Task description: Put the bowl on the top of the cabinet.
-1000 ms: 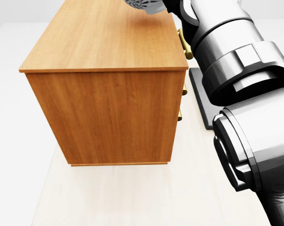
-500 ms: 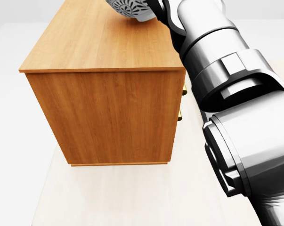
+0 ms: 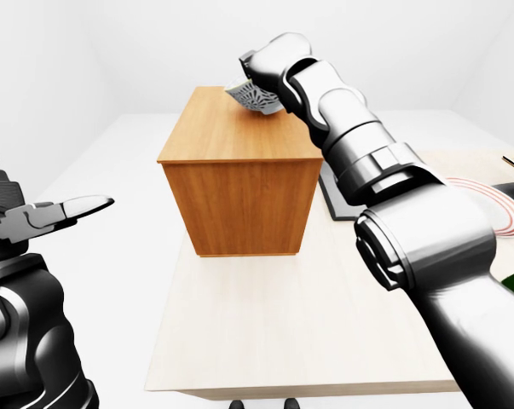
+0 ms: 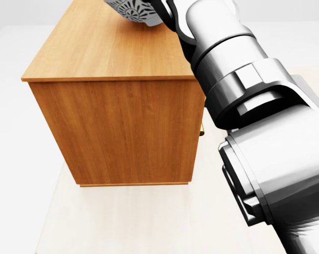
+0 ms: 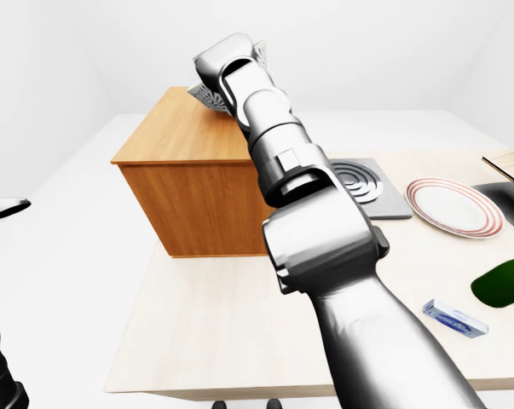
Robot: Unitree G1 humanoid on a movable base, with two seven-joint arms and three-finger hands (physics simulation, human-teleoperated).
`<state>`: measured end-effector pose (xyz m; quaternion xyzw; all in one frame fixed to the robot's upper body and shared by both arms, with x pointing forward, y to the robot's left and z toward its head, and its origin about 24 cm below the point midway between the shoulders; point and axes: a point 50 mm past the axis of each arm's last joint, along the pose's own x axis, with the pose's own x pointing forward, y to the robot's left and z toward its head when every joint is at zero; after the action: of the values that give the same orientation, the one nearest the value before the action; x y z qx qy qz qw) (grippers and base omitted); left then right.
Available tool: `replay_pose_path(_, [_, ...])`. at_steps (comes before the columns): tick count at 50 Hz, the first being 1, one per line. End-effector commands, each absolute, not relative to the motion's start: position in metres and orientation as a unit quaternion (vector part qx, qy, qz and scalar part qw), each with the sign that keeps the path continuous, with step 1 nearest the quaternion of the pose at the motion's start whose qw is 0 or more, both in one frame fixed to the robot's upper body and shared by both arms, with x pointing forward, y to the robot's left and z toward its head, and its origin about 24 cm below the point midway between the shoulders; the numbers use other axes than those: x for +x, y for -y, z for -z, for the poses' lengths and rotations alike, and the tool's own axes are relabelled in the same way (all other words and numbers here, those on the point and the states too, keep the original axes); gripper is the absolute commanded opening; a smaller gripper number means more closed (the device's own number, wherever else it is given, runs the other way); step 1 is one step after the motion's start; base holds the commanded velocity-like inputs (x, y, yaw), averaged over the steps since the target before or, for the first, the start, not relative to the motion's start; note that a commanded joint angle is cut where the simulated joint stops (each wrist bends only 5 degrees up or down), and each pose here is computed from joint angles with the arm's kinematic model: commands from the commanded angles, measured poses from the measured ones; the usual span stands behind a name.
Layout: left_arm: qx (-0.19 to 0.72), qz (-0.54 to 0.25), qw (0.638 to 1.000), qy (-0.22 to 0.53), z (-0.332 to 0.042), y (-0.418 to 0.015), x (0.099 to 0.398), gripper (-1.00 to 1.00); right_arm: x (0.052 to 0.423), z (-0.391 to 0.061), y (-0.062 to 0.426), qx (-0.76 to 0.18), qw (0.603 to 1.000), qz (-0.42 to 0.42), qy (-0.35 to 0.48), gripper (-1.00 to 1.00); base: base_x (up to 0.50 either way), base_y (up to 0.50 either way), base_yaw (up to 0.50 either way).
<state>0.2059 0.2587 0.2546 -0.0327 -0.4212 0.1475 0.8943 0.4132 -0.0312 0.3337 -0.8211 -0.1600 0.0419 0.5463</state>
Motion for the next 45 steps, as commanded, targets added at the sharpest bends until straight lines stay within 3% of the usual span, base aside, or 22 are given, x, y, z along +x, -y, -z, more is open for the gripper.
replay_pose_path(1, [-0.038, -0.150, 0.896, 0.417, -0.253, -0.260, 0.208, 1.00, 0.411, -0.337, 0.027, -0.808, 0.561, -0.041, 0.176, -1.00, 0.00, 0.00, 0.00])
replay_pose_path(30, [-0.038, -0.150, 0.896, 0.417, -0.253, -0.260, 0.208, 1.00, 0.411, -0.337, 0.027, -0.808, 0.561, -0.041, 0.176, -1.00, 0.00, 0.00, 0.00])
replay_pose_path(31, [-0.038, -0.147, 0.892, 0.425, -0.257, -0.260, 0.205, 1.00, 0.413, -0.334, 0.029, -0.813, 0.556, -0.042, 0.170, 1.00, 0.00, 0.00, 0.00])
replay_pose_path(45, [-0.039, -0.150, 0.891, 0.426, -0.257, -0.260, 0.205, 1.00, 0.410, -0.353, 0.037, -0.809, 0.564, -0.026, 0.166, 1.00, 0.00, 0.00, 0.00])
